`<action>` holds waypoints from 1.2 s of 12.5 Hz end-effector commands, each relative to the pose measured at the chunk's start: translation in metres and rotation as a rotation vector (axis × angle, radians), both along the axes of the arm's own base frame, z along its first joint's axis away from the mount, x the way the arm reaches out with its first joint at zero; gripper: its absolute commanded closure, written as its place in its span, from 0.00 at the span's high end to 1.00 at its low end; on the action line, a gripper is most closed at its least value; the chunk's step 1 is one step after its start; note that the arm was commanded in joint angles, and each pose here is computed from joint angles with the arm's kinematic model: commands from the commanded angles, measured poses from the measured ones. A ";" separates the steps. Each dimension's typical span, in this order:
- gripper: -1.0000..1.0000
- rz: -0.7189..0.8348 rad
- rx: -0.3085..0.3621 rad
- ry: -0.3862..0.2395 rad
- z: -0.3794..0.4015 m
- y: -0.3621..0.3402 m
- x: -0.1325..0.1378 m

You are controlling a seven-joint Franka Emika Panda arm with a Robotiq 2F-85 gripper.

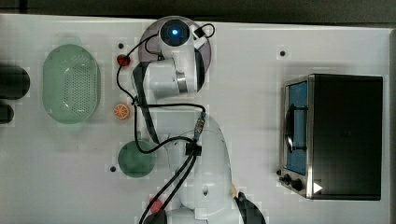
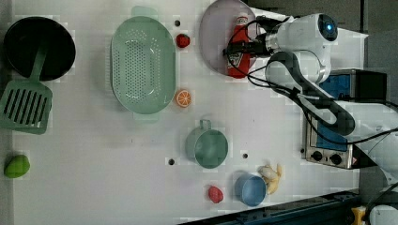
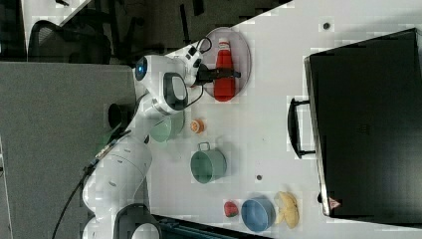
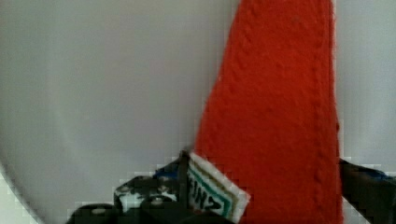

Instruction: Pick ketchup from plate and place it on table.

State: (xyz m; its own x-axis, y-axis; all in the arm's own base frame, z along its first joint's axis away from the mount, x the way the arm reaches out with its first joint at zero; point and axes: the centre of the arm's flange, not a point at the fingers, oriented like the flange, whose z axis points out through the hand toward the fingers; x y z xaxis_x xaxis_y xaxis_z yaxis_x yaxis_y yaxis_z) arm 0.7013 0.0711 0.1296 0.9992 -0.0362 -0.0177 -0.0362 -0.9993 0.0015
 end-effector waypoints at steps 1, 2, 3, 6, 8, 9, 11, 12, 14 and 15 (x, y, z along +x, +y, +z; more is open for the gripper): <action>0.71 0.030 -0.001 -0.071 0.029 -0.005 0.017; 0.60 0.029 -0.001 -0.073 0.030 -0.006 0.017; 0.59 0.030 0.001 -0.080 0.033 -0.004 0.019; 0.59 0.029 0.004 -0.084 0.036 -0.003 0.020; 0.59 0.020 0.008 -0.120 0.058 -0.005 0.028; 0.59 0.010 0.013 -0.147 0.079 -0.007 0.034; 0.59 -0.033 0.037 -0.147 0.126 -0.015 0.036; 0.59 -0.060 0.056 -0.125 0.150 -0.019 0.033; 0.59 -0.085 0.065 -0.131 0.206 -0.029 0.027; 0.59 -0.092 0.059 -0.149 0.233 -0.036 0.024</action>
State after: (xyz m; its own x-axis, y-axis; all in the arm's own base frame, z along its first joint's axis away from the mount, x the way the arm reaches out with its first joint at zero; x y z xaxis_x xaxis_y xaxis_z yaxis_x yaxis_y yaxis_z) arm 0.7078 0.0610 0.2493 0.9915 -0.1218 -0.0465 -0.1240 -0.9911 -0.0490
